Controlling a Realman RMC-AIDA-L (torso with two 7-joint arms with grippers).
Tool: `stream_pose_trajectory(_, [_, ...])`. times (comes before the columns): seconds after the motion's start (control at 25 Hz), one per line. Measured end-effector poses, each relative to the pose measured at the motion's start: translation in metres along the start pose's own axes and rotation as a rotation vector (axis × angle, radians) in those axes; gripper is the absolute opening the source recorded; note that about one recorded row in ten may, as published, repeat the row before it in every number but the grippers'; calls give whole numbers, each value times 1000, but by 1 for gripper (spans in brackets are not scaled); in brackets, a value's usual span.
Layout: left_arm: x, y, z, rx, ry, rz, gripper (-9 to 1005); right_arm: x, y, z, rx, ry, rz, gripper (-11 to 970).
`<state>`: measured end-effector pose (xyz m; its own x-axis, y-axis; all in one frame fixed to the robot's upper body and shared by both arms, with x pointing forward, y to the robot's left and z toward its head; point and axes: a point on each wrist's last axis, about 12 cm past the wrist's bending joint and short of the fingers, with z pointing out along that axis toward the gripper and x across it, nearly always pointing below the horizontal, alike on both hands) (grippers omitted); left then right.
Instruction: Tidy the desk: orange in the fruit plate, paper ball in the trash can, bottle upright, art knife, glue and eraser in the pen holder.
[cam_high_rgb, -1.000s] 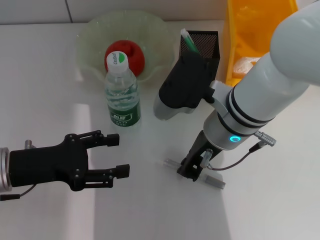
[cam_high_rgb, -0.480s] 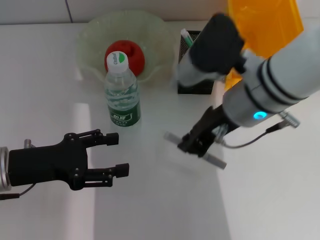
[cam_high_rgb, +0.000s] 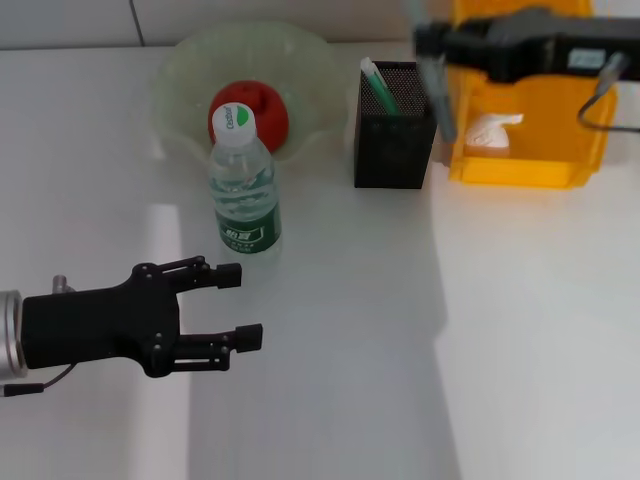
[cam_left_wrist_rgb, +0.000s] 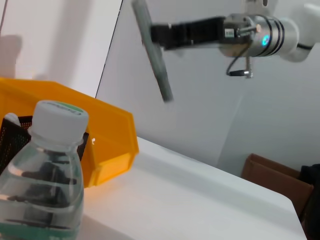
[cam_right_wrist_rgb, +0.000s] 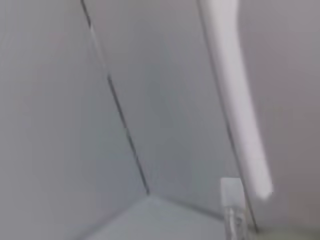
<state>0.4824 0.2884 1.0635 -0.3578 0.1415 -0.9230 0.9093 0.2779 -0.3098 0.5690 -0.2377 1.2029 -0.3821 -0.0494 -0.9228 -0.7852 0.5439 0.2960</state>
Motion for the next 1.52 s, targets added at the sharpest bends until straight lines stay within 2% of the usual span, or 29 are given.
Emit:
stream_pose_trajectory(0.08, [0,0,1,1,-1,0,845,7,-15,-11,4,-148,49,130])
stream_pose_trajectory(0.12, [0,0,1,1,-1,0,845,16,-29,-16,4,-285,116,128])
stream_pose_trajectory(0.16, [0,0,2,1,-1,0,845,16,-29,-16,4,-285,116,127])
stream_pose_trajectory(0.32, [-1,0,3,4,-4,1,845,45,-62,-8,69,-453,251,126])
stream_pose_trajectory(0.48, [-2,0,5,9,-8,6,845,53,-70,6,91,-441,297,125])
stream_pose_trajectory(0.56, [-2,0,5,9,-8,9,844,56,-76,15,145,-415,314,125])
stream_pose_trajectory(0.64, [-2,0,5,8,-11,16,844,57,-77,18,161,-405,314,124])
stream_pose_trajectory(0.8, [-2,0,5,6,-17,17,844,59,-77,41,190,-320,315,124])
stream_pose_trajectory(1.08, [-1,-2,5,9,-19,15,846,58,-73,61,182,-248,297,137])
stream_pose_trajectory(1.4, [-3,-1,5,15,-20,21,846,58,-69,70,175,-208,261,176])
stream_pose_trajectory(1.52, [-3,-1,5,15,-19,22,846,58,-68,69,164,-209,258,313])
